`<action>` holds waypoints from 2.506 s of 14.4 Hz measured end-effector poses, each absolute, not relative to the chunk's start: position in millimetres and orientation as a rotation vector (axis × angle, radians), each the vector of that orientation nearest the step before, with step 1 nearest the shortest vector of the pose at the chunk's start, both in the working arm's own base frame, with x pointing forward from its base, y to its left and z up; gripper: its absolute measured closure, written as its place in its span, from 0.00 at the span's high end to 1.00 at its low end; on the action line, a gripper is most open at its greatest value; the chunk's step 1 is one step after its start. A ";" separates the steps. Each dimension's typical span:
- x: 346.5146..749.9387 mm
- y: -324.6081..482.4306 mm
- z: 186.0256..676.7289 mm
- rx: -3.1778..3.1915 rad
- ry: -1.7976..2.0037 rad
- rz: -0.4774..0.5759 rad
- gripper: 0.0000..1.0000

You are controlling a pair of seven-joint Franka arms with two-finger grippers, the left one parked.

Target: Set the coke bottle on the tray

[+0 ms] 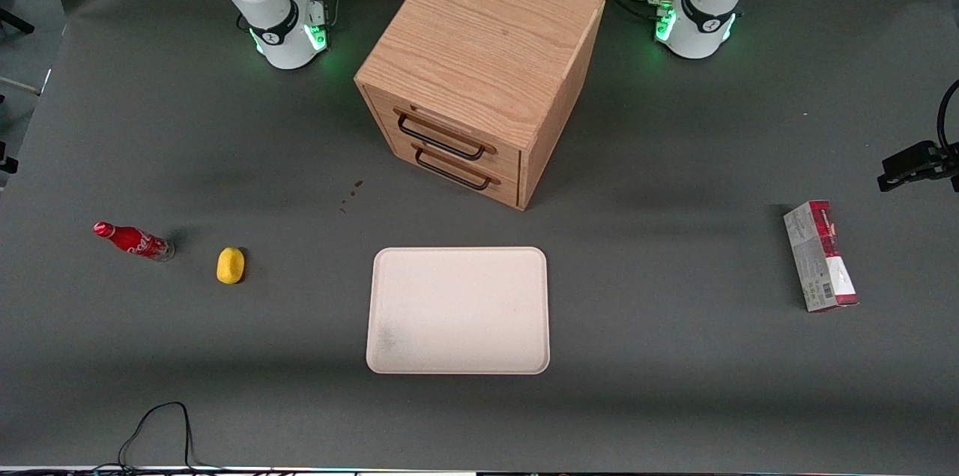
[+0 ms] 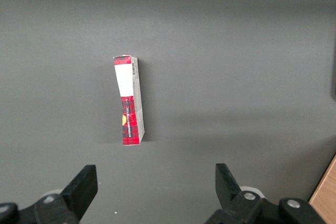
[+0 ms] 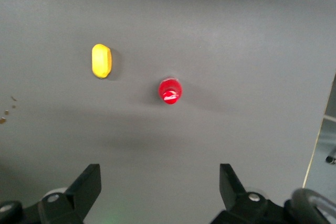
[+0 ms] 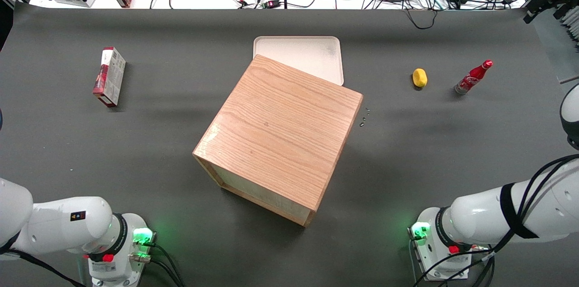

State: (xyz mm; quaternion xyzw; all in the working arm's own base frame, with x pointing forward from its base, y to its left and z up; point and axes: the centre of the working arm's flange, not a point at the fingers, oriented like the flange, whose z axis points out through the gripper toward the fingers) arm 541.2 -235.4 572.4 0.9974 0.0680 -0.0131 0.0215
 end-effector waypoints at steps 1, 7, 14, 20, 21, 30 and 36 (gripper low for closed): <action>540.8 -241.5 569.9 3.094 0.237 -0.023 1.00; 548.2 -246.9 514.2 3.127 0.257 -0.016 1.00; 547.3 -246.2 419.3 3.120 0.230 0.030 1.00; 559.1 -247.2 351.2 3.122 0.200 -0.004 1.00; 560.7 -247.5 344.1 3.121 0.200 -0.005 1.00; 557.8 -243.5 321.7 3.143 0.217 -0.035 0.95; 557.8 -243.4 321.6 3.138 0.294 -0.035 0.47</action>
